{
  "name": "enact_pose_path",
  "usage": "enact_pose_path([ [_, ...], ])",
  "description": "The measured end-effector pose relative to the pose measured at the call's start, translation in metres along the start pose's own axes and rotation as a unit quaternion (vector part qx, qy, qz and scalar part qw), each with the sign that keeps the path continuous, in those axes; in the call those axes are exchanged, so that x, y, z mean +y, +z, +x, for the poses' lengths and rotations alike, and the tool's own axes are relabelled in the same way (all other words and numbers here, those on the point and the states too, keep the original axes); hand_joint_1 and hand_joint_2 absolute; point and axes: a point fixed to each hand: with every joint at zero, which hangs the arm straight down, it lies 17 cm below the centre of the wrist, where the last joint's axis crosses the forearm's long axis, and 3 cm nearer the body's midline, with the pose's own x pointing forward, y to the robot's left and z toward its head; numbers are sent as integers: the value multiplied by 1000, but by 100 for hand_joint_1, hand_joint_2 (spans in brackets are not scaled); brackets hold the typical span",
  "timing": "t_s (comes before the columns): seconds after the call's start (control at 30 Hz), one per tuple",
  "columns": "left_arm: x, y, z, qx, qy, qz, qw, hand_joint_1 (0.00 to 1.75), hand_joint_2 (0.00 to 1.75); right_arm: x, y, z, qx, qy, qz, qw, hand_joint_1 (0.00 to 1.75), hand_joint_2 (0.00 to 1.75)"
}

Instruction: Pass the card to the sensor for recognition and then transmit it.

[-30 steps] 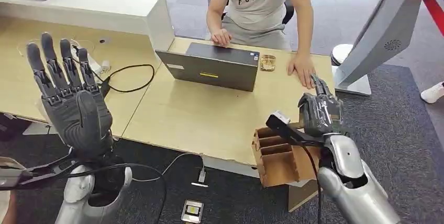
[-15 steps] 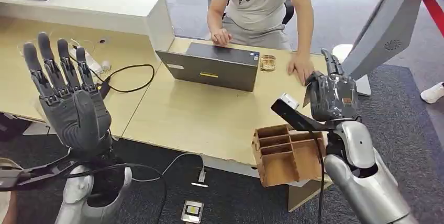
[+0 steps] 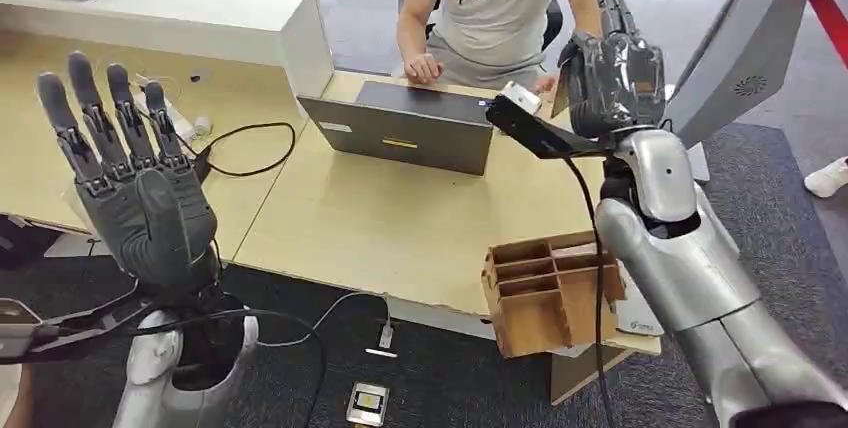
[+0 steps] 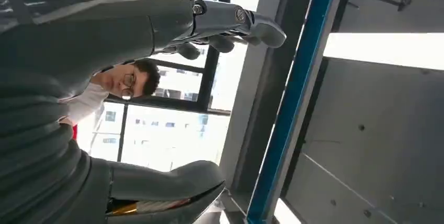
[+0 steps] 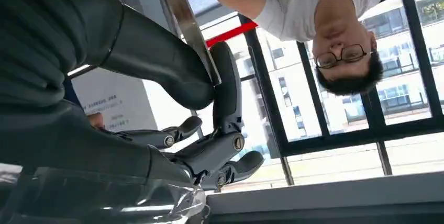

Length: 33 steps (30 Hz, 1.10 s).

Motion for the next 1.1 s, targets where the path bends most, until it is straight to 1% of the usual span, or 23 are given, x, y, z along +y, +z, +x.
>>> enact_pose_path([
  [0.1, 0, -1, -1, 0, 7, 4, 1000, 0, 175, 6, -7, -1, 12, 9, 7, 1000, 175, 175],
  [0.3, 1, -3, -5, 1, 15, 11, 1000, 0, 175, 25, -8, -8, 32, 21, 30, 999, 175, 175],
  [0.67, -2, -4, -16, 12, 44, 7, 999, 0, 175, 64, 8, -33, 61, 53, 78, 994, 175, 175],
  [1.1, -3, 1, -27, 23, 48, 2, 999, 0, 175, 84, 21, -51, 76, 74, 106, 989, 175, 175],
])
